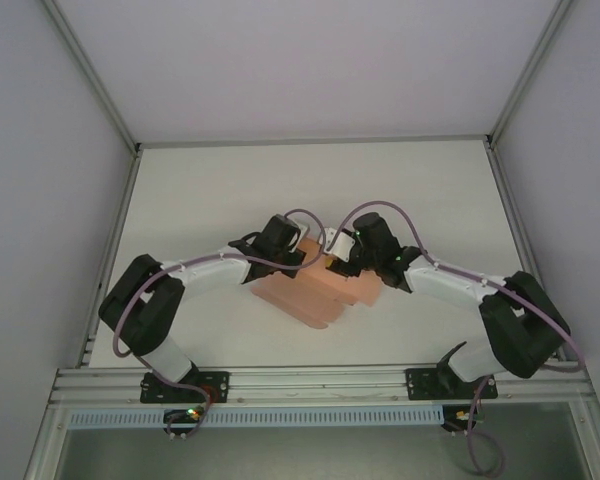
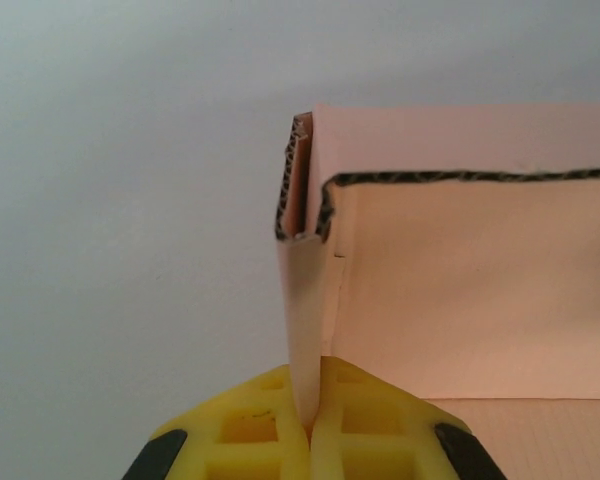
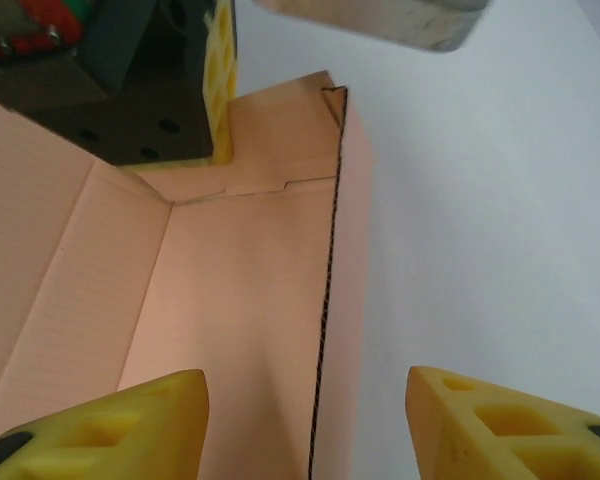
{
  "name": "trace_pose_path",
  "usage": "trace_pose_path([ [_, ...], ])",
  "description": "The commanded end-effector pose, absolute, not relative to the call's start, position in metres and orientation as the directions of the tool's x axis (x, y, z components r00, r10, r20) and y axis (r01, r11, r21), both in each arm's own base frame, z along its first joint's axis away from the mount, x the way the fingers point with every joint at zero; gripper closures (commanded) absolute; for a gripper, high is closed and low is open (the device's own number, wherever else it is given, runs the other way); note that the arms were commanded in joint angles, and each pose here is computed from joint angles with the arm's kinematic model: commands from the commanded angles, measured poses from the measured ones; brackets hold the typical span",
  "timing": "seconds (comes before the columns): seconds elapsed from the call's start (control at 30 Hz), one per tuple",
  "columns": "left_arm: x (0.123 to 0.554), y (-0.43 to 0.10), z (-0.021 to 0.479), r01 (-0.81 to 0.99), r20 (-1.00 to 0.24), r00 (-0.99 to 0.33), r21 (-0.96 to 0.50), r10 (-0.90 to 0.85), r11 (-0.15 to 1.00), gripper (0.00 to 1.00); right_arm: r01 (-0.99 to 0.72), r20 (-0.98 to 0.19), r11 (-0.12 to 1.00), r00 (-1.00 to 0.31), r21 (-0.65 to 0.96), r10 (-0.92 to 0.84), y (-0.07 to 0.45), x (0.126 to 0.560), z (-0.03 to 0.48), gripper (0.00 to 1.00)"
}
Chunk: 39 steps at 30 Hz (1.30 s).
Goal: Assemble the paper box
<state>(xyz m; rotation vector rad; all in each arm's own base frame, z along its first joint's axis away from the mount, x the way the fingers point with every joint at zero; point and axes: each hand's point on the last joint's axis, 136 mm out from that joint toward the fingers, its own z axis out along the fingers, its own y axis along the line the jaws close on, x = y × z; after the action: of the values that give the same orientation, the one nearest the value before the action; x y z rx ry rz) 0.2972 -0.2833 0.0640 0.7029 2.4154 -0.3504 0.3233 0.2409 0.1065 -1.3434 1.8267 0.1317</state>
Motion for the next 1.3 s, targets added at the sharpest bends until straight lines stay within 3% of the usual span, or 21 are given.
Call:
trace_pose_path([
  [0.0,0.294,-0.283,0.049,0.529,-0.572,-0.734,-0.144,0.366,0.836,1.00,-0.800,-0.666,0.404,-0.008,-0.443,-0.746,0.249,0.340,0.115,0.57],
  [0.23,0.297,-0.276,0.036,0.488,-0.564,-0.764,-0.187,0.314,0.853,1.00,-0.795,-0.619,0.363,0.019,-0.486,-0.785,0.253,0.344,0.098,0.90],
  [0.37,0.303,-0.273,0.031,0.467,-0.558,-0.778,-0.206,0.289,0.860,0.96,-0.802,-0.605,0.327,0.055,-0.501,-0.794,0.260,0.338,0.096,0.97],
  [0.5,0.308,-0.271,0.031,0.464,-0.562,-0.779,-0.219,0.277,0.859,0.89,-0.805,-0.603,0.300,0.088,-0.512,-0.793,0.265,0.332,0.097,1.00],
  [0.57,0.309,-0.274,0.032,0.481,-0.568,-0.771,-0.225,0.287,0.847,0.81,-0.809,-0.603,0.291,0.096,-0.510,-0.792,0.267,0.329,0.097,1.00],
  [1.0,0.321,-0.274,0.047,0.480,-0.611,-0.741,-0.194,0.277,0.855,0.78,-0.802,-0.581,0.280,0.100,-0.528,-0.808,0.264,0.325,0.100,1.00],
  [1.13,0.329,-0.267,0.056,0.452,-0.635,-0.726,-0.151,0.264,0.879,1.00,-0.798,-0.583,0.281,0.105,-0.533,-0.806,0.263,0.322,0.104,1.00],
  [1.27,0.335,-0.262,0.055,0.414,-0.657,-0.705,-0.076,0.267,0.907,1.00,-0.799,-0.584,0.282,0.105,-0.532,-0.805,0.264,0.317,0.106,1.00],
])
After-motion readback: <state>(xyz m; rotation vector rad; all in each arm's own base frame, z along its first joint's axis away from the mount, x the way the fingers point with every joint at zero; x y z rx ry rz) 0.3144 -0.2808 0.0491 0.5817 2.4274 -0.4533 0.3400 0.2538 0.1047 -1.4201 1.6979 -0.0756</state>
